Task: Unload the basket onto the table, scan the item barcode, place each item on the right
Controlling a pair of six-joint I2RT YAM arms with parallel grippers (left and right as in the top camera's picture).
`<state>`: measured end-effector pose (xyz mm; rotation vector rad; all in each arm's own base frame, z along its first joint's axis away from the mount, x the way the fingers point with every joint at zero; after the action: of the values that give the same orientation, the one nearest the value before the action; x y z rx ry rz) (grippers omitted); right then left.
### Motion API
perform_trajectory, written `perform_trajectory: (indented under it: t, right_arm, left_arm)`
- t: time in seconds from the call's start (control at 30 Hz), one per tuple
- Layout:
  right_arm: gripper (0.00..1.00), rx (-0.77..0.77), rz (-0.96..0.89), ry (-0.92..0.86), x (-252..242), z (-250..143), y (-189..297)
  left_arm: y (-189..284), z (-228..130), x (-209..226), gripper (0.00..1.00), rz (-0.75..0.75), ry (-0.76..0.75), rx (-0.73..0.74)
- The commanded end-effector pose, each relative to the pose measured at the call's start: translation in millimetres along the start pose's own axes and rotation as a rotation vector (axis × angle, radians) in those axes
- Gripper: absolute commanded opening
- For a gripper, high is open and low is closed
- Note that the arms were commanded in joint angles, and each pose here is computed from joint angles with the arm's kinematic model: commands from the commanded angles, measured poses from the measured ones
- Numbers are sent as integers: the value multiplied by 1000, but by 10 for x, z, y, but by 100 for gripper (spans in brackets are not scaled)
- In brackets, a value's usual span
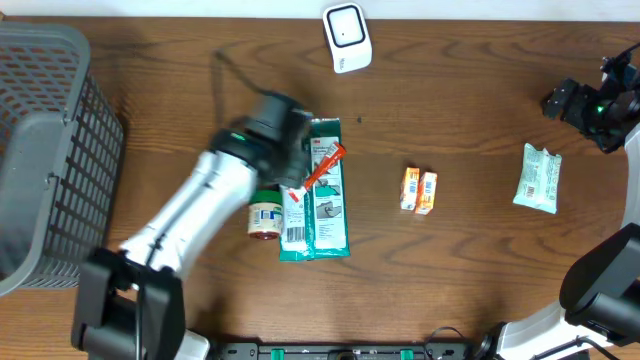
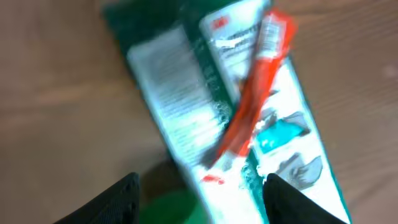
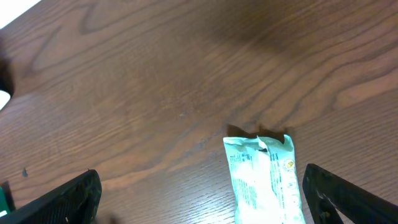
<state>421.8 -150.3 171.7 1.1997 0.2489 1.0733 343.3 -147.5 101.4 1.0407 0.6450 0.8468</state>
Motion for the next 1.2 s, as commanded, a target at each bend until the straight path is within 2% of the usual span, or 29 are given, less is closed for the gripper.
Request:
perform_trajectory:
  t: [0.0, 0.13, 0.3, 0.7, 1.17]
  right_arm:
    - [99, 4, -4, 7, -18, -6, -11]
    - [99, 4, -4, 7, -18, -6, -11]
    - [99, 4, -4, 7, -18, -6, -11]
    - [99, 4, -4, 7, -18, -6, -11]
    - [99, 4, -4, 7, -18, -6, -11]
  left_arm:
    - [11, -62, -126, 65, -445, 64, -52]
    - [-114, -216, 35, 70, -546, 100, -43]
    - [-261, -297, 48, 76, -573, 58, -28]
    - [-371, -310, -124, 76, -568, -40, 3]
    - [-614, -353, -149, 75, -584, -17, 34]
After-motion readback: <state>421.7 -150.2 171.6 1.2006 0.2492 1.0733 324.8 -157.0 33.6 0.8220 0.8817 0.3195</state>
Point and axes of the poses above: each gripper's point midway between its finger pads, its own y axis back along the fingers, its own x axis along the line the jaws close on, z = x × y, the point moved 1 cm from there along y, back along the fingers, and after that the axes turned 12 degrees about -y, right-handed, at the moved point
